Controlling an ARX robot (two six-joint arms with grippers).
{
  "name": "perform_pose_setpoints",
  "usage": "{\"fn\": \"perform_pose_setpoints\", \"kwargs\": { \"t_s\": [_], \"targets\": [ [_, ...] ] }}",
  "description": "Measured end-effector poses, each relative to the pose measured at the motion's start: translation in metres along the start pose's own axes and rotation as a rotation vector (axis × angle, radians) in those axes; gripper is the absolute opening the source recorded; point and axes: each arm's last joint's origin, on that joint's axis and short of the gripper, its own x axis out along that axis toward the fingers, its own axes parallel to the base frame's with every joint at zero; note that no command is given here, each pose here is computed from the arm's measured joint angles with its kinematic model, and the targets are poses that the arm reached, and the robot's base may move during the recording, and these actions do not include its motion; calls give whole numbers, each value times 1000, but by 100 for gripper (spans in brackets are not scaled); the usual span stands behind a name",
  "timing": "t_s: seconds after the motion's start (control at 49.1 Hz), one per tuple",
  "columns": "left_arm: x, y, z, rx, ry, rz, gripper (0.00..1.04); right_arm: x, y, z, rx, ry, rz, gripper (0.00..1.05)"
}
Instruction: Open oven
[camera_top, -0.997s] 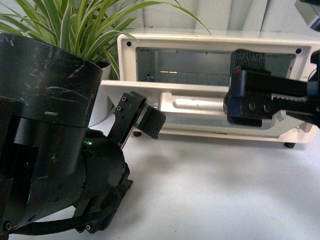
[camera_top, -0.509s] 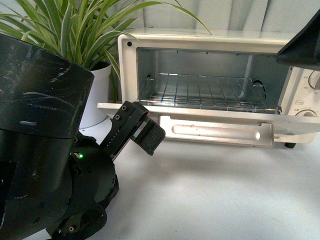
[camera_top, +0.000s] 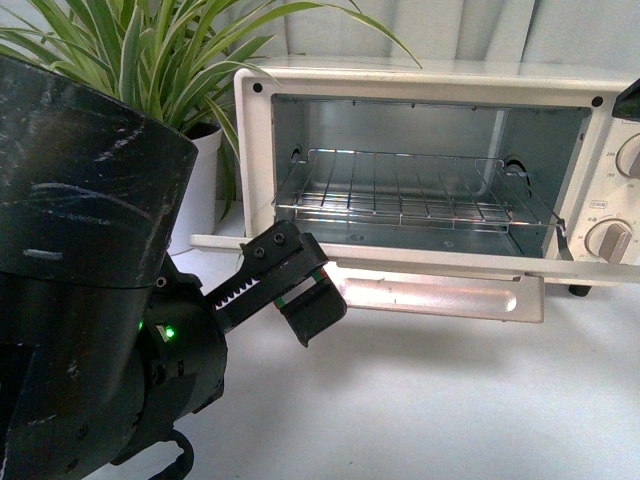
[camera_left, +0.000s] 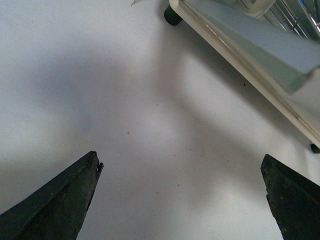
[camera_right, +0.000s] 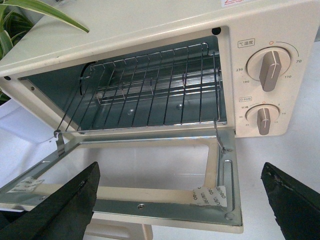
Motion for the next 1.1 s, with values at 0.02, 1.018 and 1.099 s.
{"fn": "perform_pose_setpoints", "kwargs": {
  "t_s": [0.02, 1.018, 1.099],
  "targets": [
    [-1, 0, 0, 18, -2, 1, 98, 0, 0, 0, 0, 0, 0, 95],
    [-4, 5, -27, 645, 53, 145, 98, 0, -8, -14, 4, 30, -7, 95],
    [-4, 5, -29, 686, 62, 144, 98, 0, -8, -14, 5, 30, -4, 95]
  ]
}}
